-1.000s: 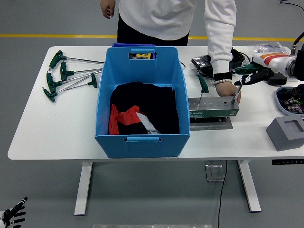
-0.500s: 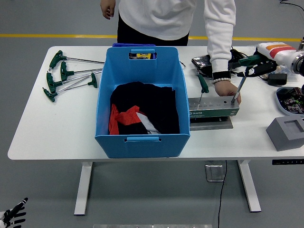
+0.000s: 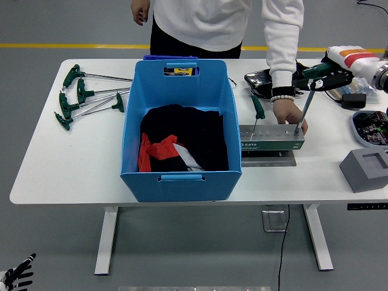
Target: Lift tool from toolbox,place it in box,lift tool from toolbox,place it in box
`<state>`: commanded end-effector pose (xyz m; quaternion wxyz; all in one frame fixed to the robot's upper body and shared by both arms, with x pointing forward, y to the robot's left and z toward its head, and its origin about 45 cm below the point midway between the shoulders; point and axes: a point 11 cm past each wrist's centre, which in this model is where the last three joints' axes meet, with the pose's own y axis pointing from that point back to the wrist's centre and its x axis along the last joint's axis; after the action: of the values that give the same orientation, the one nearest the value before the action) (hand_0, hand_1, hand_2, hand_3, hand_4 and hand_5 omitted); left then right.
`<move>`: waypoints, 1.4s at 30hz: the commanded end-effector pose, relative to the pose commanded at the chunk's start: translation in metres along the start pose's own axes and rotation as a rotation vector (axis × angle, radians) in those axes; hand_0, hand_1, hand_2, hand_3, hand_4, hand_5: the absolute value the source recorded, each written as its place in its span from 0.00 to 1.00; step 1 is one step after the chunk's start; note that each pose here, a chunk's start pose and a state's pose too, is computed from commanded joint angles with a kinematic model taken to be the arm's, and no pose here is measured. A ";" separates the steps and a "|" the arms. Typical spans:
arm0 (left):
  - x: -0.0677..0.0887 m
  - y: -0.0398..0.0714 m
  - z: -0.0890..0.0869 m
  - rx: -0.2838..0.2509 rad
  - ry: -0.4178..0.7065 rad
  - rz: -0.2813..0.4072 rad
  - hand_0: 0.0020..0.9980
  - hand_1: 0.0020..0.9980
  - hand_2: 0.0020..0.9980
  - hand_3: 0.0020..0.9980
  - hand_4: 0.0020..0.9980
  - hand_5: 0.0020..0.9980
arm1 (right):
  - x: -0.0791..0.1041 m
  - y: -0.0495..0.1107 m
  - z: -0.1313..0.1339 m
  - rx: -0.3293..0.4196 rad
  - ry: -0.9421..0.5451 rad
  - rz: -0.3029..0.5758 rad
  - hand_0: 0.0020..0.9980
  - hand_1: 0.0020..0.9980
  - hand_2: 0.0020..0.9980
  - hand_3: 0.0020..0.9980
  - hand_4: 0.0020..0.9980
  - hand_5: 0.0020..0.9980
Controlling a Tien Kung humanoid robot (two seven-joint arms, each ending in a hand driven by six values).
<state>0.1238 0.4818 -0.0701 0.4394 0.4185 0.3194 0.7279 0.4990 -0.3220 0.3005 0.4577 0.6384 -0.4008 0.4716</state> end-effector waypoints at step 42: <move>-0.001 0.000 -0.001 0.007 0.008 0.003 0.73 0.69 0.73 0.73 0.82 0.67 | 0.087 0.028 -0.070 0.245 -0.007 0.276 0.02 0.00 0.00 0.00 0.76 0.65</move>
<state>0.1234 0.4808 -0.0709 0.4356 0.4174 0.3231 0.7291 0.4764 -0.2684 0.4001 0.3060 0.6300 -0.4258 0.5729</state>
